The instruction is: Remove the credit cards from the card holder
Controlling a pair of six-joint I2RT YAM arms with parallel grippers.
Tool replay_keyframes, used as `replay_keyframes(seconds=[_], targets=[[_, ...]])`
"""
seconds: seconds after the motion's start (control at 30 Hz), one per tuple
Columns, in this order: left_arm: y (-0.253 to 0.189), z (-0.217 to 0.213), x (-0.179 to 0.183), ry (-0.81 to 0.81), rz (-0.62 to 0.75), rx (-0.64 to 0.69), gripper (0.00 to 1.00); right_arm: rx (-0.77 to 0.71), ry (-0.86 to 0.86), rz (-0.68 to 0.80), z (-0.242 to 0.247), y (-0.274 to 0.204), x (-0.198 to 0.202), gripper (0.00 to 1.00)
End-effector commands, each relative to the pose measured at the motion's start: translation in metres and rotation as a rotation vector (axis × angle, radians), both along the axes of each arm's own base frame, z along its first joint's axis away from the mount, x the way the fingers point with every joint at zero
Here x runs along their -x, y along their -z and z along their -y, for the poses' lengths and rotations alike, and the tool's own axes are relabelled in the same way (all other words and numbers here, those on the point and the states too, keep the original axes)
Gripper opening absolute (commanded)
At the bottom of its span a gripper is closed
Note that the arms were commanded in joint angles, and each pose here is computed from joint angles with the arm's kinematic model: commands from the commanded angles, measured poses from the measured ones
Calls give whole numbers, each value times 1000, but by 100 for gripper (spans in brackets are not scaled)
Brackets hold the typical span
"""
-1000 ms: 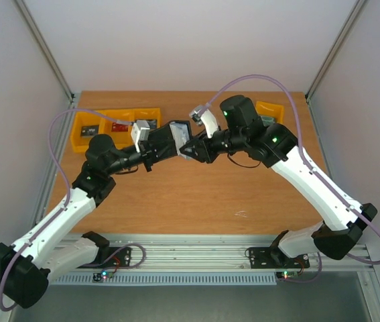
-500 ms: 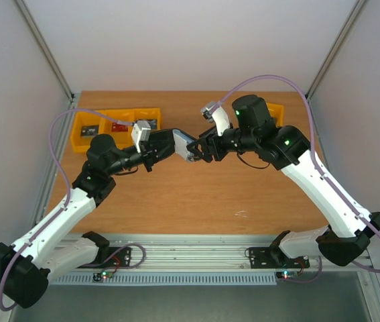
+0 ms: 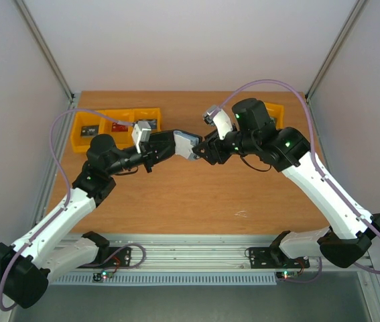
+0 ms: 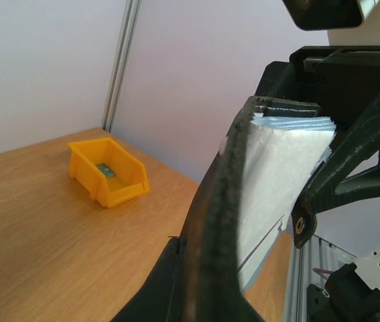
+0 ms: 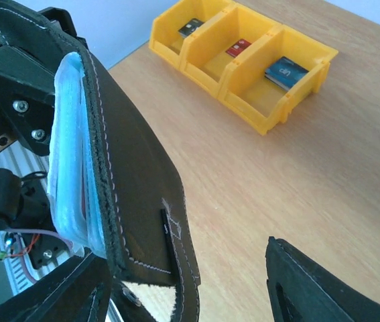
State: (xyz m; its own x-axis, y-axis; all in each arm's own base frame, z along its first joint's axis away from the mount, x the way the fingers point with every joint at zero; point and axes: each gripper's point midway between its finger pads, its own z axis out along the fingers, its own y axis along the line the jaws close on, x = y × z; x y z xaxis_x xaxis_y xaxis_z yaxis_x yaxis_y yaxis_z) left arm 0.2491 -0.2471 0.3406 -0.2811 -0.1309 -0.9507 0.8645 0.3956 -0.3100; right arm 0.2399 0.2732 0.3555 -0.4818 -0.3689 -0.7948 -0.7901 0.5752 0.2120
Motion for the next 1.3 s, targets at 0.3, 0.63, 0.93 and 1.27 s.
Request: replay_keyframes(seconds=[0.3,0.63,0.93,1.27], targets=[[-20,5,19,92,95,38,0,-44,-31,65,-22,-5,-14,59],[-19,5,16,83,93,33,1,-118,-155,40,-46,-17,0,13],[-11,5,14,77,103,6,89,-67,-44,-31,-39,-8,-11,1],[-5,8,4,54,105,-27,64,-140,-166,-33,-69,-33,10,1]])
